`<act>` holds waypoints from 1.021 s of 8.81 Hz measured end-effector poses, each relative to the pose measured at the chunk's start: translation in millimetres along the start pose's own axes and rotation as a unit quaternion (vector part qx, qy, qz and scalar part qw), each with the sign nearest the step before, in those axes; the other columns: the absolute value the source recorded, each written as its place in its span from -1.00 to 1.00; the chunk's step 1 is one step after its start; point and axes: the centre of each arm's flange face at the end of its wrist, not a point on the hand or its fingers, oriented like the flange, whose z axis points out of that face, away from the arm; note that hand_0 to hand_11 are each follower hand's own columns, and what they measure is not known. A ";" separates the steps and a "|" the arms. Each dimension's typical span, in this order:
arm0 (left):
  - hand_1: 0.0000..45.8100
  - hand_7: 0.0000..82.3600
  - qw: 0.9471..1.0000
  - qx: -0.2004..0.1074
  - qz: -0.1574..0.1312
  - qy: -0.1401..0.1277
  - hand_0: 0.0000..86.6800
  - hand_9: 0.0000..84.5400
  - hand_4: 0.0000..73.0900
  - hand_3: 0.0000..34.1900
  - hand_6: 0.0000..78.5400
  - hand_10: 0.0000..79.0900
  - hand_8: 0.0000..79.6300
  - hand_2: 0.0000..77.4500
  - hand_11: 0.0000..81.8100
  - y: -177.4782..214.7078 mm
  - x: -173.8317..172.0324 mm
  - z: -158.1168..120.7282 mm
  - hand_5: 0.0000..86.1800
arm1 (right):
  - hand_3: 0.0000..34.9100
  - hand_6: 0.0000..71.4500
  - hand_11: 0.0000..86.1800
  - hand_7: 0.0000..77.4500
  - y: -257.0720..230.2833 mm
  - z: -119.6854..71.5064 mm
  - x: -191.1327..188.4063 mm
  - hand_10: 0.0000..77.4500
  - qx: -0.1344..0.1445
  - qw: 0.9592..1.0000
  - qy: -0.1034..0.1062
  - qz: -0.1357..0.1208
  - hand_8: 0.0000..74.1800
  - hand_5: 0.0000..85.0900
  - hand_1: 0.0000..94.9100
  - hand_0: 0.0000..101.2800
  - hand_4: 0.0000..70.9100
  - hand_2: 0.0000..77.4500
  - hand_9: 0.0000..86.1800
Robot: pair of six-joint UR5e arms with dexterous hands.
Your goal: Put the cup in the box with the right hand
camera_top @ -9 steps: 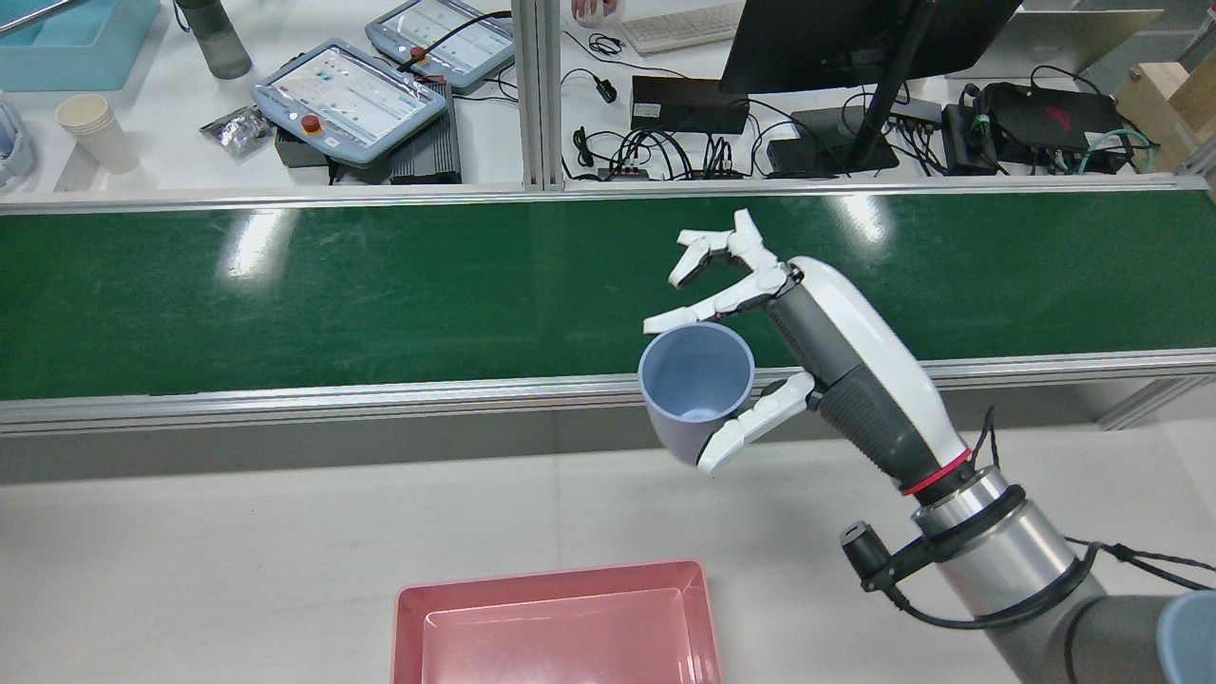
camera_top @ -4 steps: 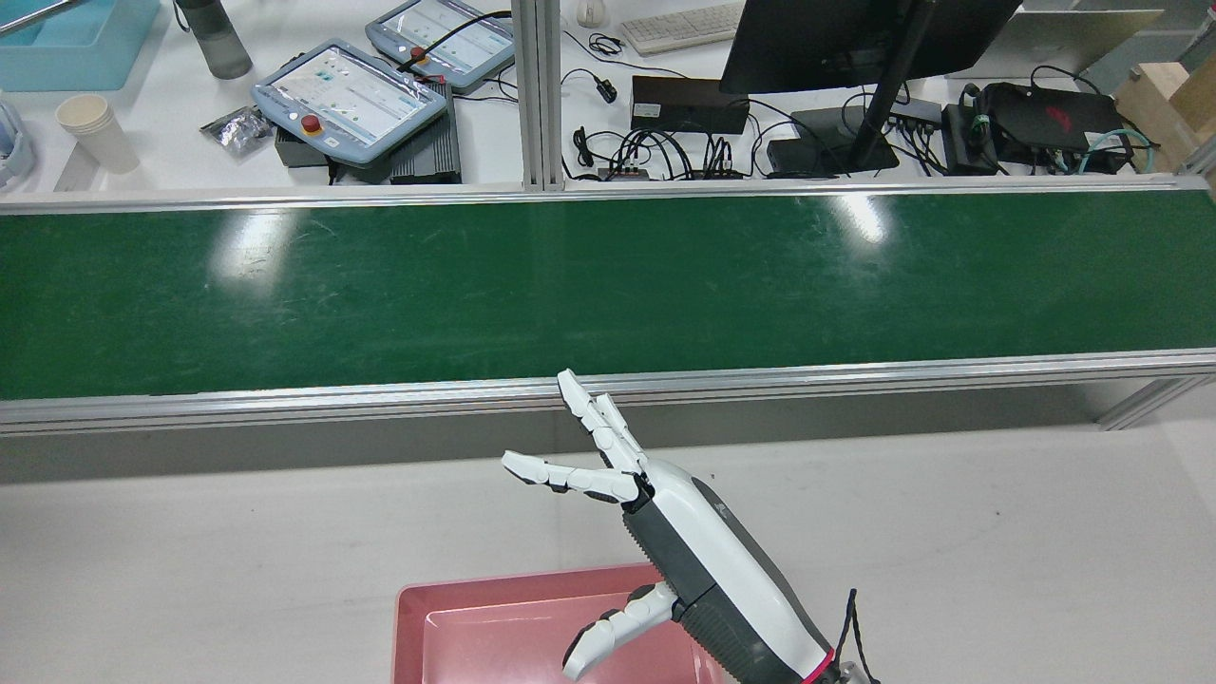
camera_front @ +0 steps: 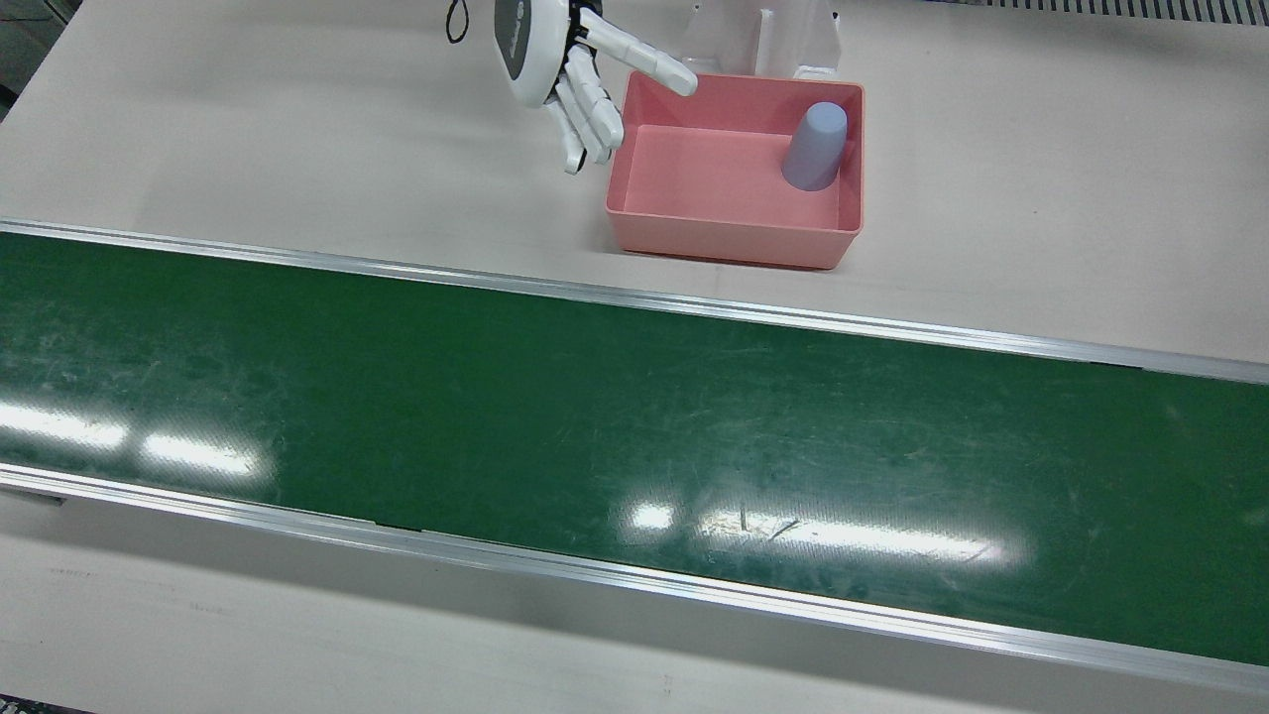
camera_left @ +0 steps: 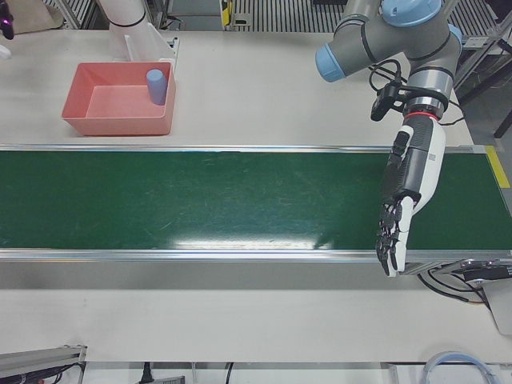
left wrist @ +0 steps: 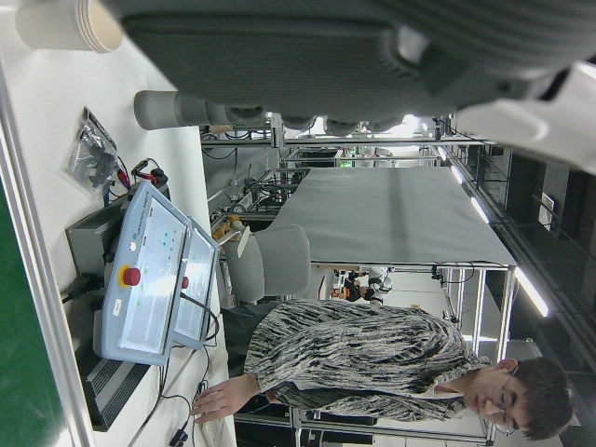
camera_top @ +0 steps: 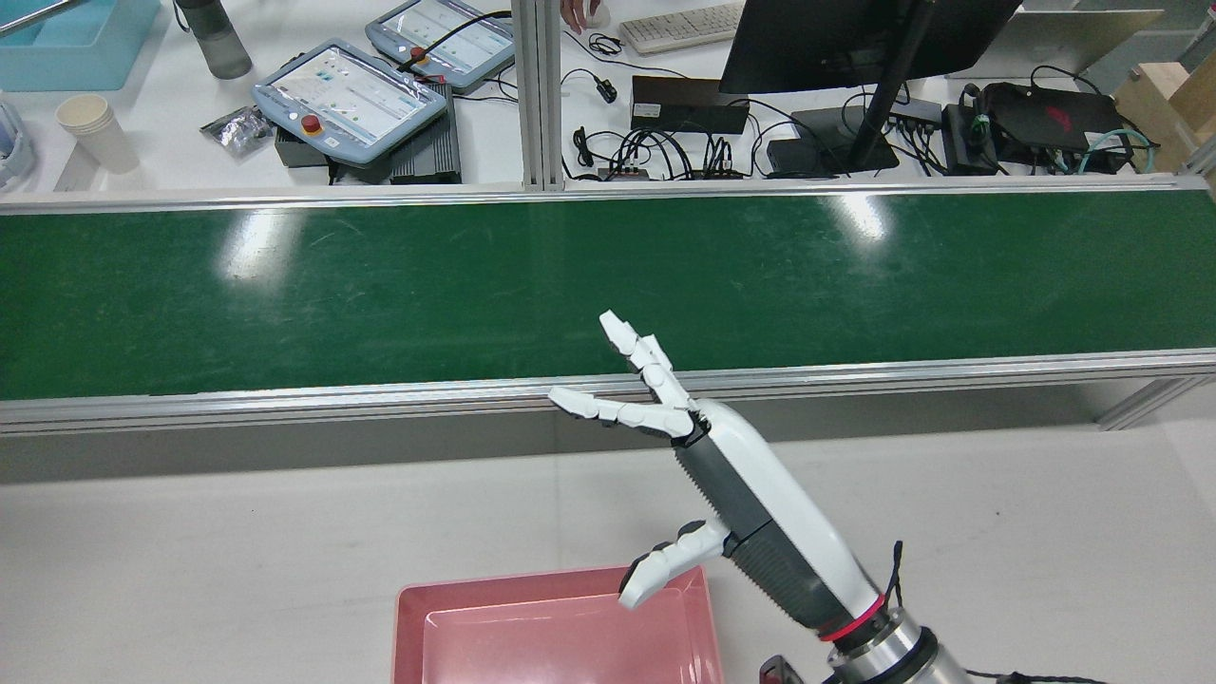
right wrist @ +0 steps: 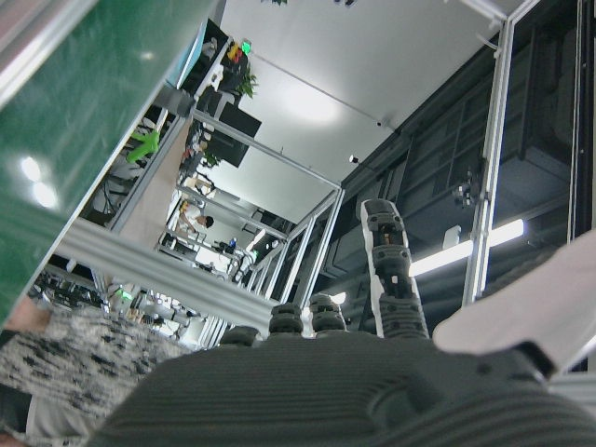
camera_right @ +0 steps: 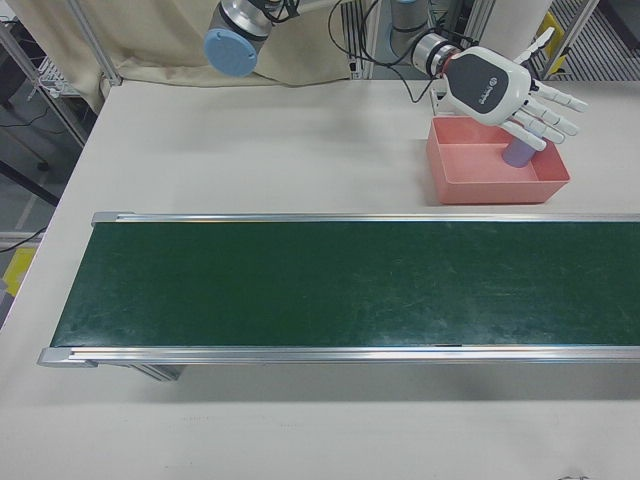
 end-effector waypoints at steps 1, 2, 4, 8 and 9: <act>-0.98 -1.00 1.000 0.000 0.000 0.000 -1.00 -1.00 -0.97 -1.00 -1.00 -1.00 -1.00 -0.97 -1.00 0.0 0.0 0.0 -1.00 | -1.00 -0.94 -1.00 -0.75 -36.8 11.1 -30.6 -1.00 0.023 1.000 -0.018 -0.004 -0.91 -0.99 -0.97 -0.64 -0.43 -0.83 -0.94; -0.98 -1.00 1.000 0.000 0.000 0.000 -1.00 -1.00 -0.97 -1.00 -1.00 -1.00 -1.00 -0.97 -1.00 0.0 0.0 0.0 -1.00 | -1.00 -0.94 -1.00 -0.69 -74.7 19.0 -57.8 -1.00 0.050 0.998 -0.024 -0.008 -0.96 -0.99 -0.97 -0.62 -0.42 -0.83 -0.90; -0.98 -0.99 1.000 0.000 0.000 0.000 -1.00 -1.00 -0.97 -1.00 -1.00 -1.00 -1.00 -0.97 -1.00 -0.1 0.0 -0.1 -0.99 | -1.00 -0.89 -1.00 -0.49 -170.4 41.5 -94.8 -1.00 0.101 0.995 -0.014 -0.004 -0.94 -0.99 -0.95 -0.53 -0.18 -0.73 -0.86; -0.98 -1.00 1.000 0.000 0.000 0.000 -1.00 -1.00 -0.97 -1.00 -1.00 -1.00 -1.00 -0.97 -1.00 -0.1 0.0 -0.1 -1.00 | -1.00 -0.89 -1.00 -0.54 -349.5 45.3 -214.9 -1.00 0.187 0.982 -0.001 0.017 -0.90 -1.00 -0.92 -0.46 -0.65 -0.83 -0.82; -0.98 -1.00 1.000 0.000 0.000 0.000 -1.00 -1.00 -0.97 -1.00 -1.00 -1.00 -1.00 -0.97 -1.00 0.0 0.0 0.0 -0.99 | -1.00 -0.89 -1.00 -0.54 -383.2 21.3 -241.3 -1.00 0.207 0.978 -0.019 0.022 -0.90 -0.99 -0.93 -0.43 -0.78 -0.87 -0.78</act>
